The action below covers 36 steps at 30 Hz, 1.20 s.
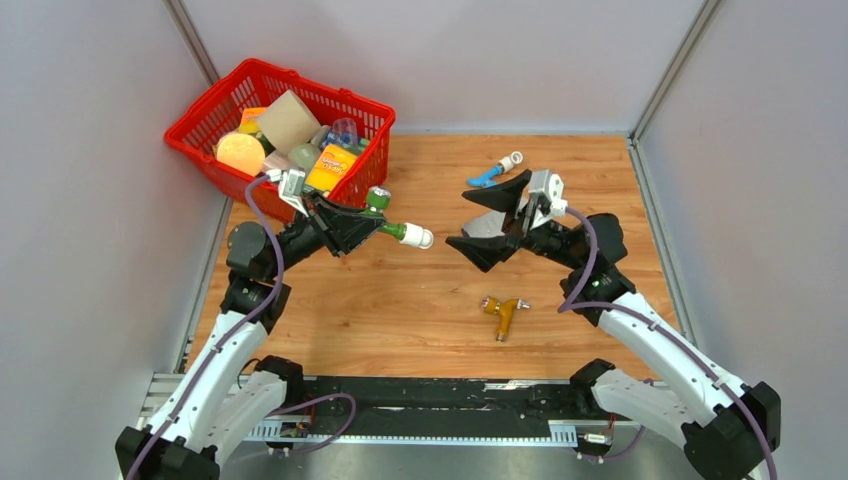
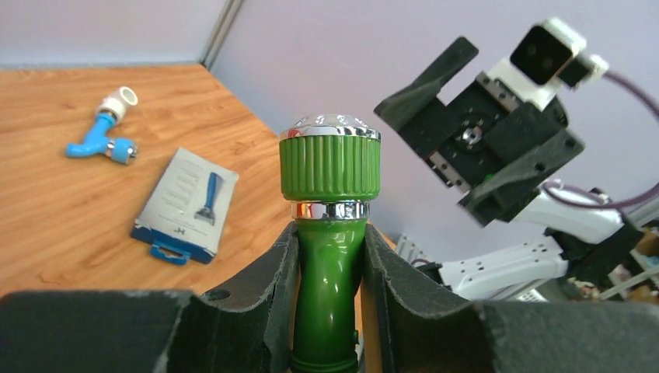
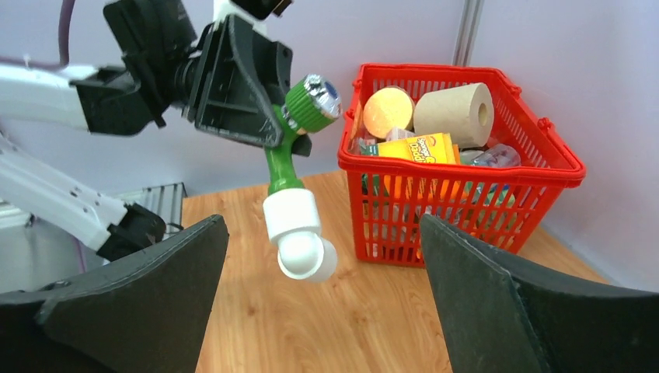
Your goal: Install the water faucets
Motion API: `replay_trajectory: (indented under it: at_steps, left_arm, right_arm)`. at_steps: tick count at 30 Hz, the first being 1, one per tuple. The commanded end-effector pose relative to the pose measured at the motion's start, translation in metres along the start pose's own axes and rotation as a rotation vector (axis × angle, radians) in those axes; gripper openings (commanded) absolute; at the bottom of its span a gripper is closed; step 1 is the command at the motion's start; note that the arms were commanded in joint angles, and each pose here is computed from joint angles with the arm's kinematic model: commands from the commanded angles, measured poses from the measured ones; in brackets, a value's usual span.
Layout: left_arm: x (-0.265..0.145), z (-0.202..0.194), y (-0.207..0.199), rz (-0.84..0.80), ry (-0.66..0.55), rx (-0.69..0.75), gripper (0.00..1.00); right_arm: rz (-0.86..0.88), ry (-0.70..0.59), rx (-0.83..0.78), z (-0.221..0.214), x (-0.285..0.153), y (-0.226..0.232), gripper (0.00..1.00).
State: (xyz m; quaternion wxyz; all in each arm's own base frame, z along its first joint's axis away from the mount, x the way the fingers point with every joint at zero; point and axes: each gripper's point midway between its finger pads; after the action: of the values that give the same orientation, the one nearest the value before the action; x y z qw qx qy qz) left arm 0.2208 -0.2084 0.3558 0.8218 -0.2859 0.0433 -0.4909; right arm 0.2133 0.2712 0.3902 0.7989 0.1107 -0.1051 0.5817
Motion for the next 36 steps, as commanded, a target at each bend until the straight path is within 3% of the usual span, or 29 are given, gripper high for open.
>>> replay_trajectory:
  at_steps: [1, 11, 30, 32, 36]
  left_arm:
    - [0.003, 0.017, -0.017, -0.04, -0.045, -0.097, 0.0]
    - [0.005, 0.016, -0.02, -0.063, -0.04, -0.202, 0.0]
    - [0.003, 0.015, -0.027, -0.09, -0.031, -0.186, 0.0]
    - [0.002, 0.017, -0.03, -0.108, -0.039, -0.154, 0.0]
    - [-0.002, 0.027, -0.045, -0.181, -0.093, -0.025, 0.0]
  right_arm:
    - [0.082, -0.056, -0.246, -0.001, -0.002, 0.017, 0.99]
    - [0.078, -0.03, -0.485, -0.034, 0.03, 0.044, 0.93]
    - [0.06, -0.065, -0.442, -0.042, 0.059, 0.038, 0.68]
    - [0.072, -0.056, -0.397, -0.042, 0.061, 0.042, 0.56]
    - [0.068, 0.007, -0.221, -0.04, 0.071, 0.042, 0.14]
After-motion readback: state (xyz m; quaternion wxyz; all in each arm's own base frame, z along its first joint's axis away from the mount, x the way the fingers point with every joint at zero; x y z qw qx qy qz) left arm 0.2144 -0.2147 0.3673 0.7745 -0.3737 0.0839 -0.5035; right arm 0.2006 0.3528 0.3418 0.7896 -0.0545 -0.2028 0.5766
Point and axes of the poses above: each gripper's point midway between its finger pads, its own x axis out along the fingers, its own y axis along the line the jaws close on, z = x × y, and after that the axes turned 2 degrees about x, right-handed
